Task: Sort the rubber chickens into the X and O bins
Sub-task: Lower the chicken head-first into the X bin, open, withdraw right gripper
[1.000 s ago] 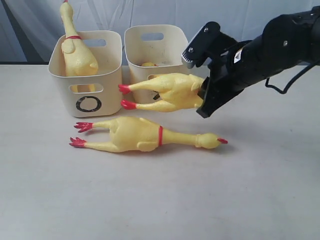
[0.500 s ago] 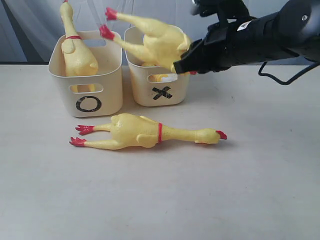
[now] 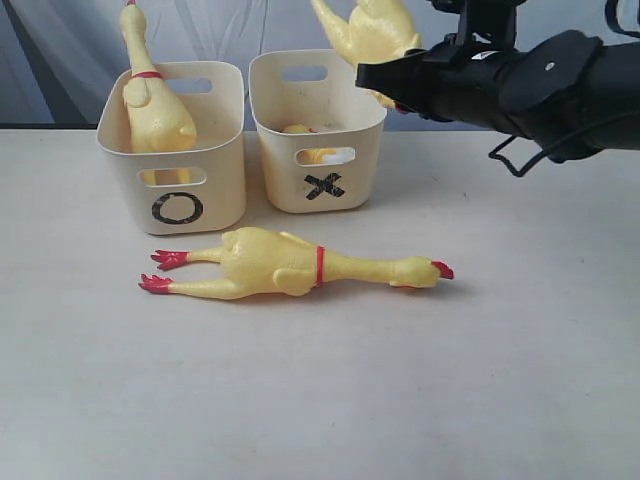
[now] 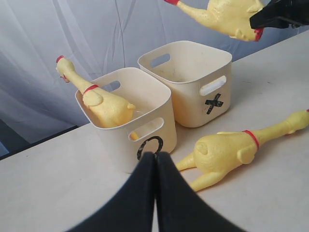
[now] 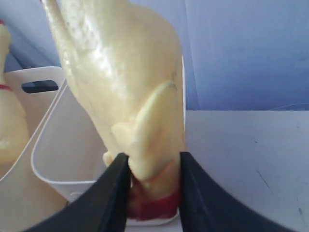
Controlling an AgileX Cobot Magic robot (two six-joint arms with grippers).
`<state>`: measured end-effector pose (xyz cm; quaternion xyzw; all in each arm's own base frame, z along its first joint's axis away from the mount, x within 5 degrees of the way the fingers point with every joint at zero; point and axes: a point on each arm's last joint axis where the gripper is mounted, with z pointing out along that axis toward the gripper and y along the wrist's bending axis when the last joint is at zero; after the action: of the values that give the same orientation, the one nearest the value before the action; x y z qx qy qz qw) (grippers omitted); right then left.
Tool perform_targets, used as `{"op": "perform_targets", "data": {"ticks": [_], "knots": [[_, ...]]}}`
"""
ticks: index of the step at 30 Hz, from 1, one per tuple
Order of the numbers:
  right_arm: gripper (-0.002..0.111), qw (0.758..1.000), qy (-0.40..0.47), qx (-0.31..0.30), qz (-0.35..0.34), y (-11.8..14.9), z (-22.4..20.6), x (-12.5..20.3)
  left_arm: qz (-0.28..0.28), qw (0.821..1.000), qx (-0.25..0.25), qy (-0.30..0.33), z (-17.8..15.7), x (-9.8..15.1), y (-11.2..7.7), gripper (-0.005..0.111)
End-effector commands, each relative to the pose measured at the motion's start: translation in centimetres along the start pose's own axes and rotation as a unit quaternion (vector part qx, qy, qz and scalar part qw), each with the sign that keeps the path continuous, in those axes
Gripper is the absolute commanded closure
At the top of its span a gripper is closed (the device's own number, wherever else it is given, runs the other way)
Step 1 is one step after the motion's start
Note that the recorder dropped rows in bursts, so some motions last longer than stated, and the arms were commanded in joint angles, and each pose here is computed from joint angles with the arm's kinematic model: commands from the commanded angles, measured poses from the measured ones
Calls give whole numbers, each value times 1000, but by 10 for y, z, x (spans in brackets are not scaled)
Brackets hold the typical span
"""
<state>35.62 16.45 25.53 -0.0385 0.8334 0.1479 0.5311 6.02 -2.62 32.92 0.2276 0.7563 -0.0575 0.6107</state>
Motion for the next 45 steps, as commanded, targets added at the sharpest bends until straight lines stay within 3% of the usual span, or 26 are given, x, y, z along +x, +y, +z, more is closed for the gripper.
{"op": "perform_targets", "data": {"ticks": [1, 14, 33, 35, 42, 45], "knots": [[109, 1000, -18, 4, 13, 2, 17, -6, -5, 1000, 3, -8, -1, 0, -1, 107], [109, 997, -52, -10, 60, 18, 65, -23, -13, 1000, 7, -9, -1, 0, -2, 107], [109, 998, -12, -27, 57, 26, 103, -3, -12, 1000, 6, -13, -1, -1, -1, 107], [105, 998, -9, -29, 57, 27, 103, -3, -12, 1000, 6, -13, -1, -1, -1, 107], [69, 998, -1, -33, 53, 28, 103, -1, -10, 1000, 5, -14, -1, -1, -1, 107], [69, 998, 3, -35, 53, 28, 103, -1, -9, 1000, 5, -14, -1, -1, -1, 107]]}}
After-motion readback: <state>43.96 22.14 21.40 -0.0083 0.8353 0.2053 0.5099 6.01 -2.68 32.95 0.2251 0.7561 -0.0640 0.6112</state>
